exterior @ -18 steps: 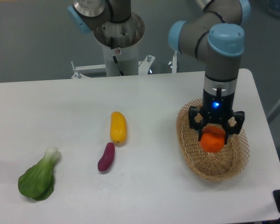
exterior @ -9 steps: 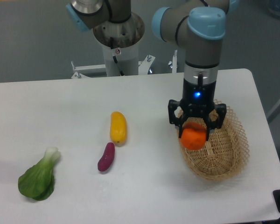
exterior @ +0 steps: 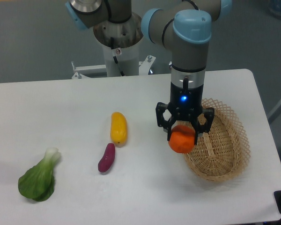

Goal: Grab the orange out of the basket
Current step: 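Lift the grasped orange up out of the basket and away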

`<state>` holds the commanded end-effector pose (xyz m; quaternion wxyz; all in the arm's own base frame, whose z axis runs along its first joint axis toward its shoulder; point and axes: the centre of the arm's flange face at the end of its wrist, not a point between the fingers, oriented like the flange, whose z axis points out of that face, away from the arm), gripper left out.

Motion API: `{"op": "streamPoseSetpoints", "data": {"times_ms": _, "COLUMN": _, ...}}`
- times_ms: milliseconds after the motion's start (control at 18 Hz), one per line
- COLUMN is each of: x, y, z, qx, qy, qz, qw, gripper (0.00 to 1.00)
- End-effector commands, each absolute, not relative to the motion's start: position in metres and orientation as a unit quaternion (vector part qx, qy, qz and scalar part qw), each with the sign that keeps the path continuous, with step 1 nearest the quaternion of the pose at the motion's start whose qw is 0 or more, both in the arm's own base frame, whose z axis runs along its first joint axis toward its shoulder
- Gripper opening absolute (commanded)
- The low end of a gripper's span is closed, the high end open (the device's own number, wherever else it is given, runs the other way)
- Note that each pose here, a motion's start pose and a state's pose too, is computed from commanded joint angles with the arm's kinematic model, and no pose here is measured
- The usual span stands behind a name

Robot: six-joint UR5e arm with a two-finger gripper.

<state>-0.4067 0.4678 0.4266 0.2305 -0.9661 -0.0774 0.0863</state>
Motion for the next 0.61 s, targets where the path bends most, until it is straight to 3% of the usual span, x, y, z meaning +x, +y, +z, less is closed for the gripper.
{"op": "streamPoseSetpoints", "data": {"times_ms": 611, "x": -0.4066, "y": 0.4677, "z": 0.4286, "qx": -0.966, "qy": -0.077, "qz": 0.088, "qw": 0.232, "gripper": 0.63}}
